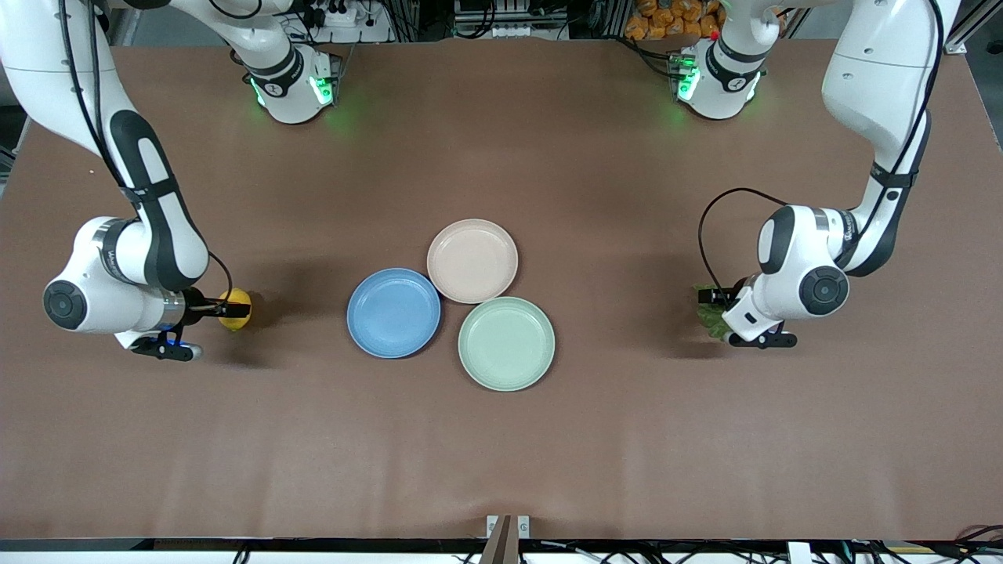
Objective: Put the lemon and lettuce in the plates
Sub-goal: 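Lower the right gripper onto the lemon while the left gripper grasps the lettuce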
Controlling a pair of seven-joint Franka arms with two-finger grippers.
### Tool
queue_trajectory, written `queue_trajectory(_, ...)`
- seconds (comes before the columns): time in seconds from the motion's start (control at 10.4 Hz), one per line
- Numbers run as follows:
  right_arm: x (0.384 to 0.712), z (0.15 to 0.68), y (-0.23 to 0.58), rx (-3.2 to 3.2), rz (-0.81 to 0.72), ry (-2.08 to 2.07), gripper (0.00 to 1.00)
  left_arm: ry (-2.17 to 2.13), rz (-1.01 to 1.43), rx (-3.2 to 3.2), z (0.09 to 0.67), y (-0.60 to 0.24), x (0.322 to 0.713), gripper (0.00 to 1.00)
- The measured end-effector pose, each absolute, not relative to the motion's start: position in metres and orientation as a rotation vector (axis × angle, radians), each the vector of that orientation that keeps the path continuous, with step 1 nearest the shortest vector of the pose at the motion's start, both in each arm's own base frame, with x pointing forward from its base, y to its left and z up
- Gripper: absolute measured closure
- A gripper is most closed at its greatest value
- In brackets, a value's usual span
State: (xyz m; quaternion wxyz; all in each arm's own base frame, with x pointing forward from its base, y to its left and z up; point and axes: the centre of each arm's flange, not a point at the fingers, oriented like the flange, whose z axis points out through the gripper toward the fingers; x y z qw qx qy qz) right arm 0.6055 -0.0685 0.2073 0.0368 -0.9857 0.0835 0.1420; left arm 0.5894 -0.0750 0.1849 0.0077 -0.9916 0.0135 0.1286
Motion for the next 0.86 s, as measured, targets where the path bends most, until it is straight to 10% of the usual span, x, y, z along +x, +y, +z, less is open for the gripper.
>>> queue_trajectory(0.19,0.6049,0.2014,-0.0689,-3.02,0.442,0.263,0.01,0.041,0.401,-3.101,0.1806,-0.0753,0.594,0.06)
queue_trajectory(0.48,0.604,0.1976,-0.0696,-3.018,0.45,0.264,0.07,0.041,0.389,-3.104,0.1828,-0.0756,0.5976,0.48)
queue_trajectory(0.67,0.6044,0.1982,-0.0694,-3.018,0.447,0.242,0.37,0.041,0.384,-3.105,0.1841,-0.0759,0.5988,0.78)
queue_trajectory(0.86,0.605,0.1988,-0.0692,-3.018,0.444,0.206,0.39,0.042,0.372,-3.107,0.1869,-0.0764,0.6016,0.97)
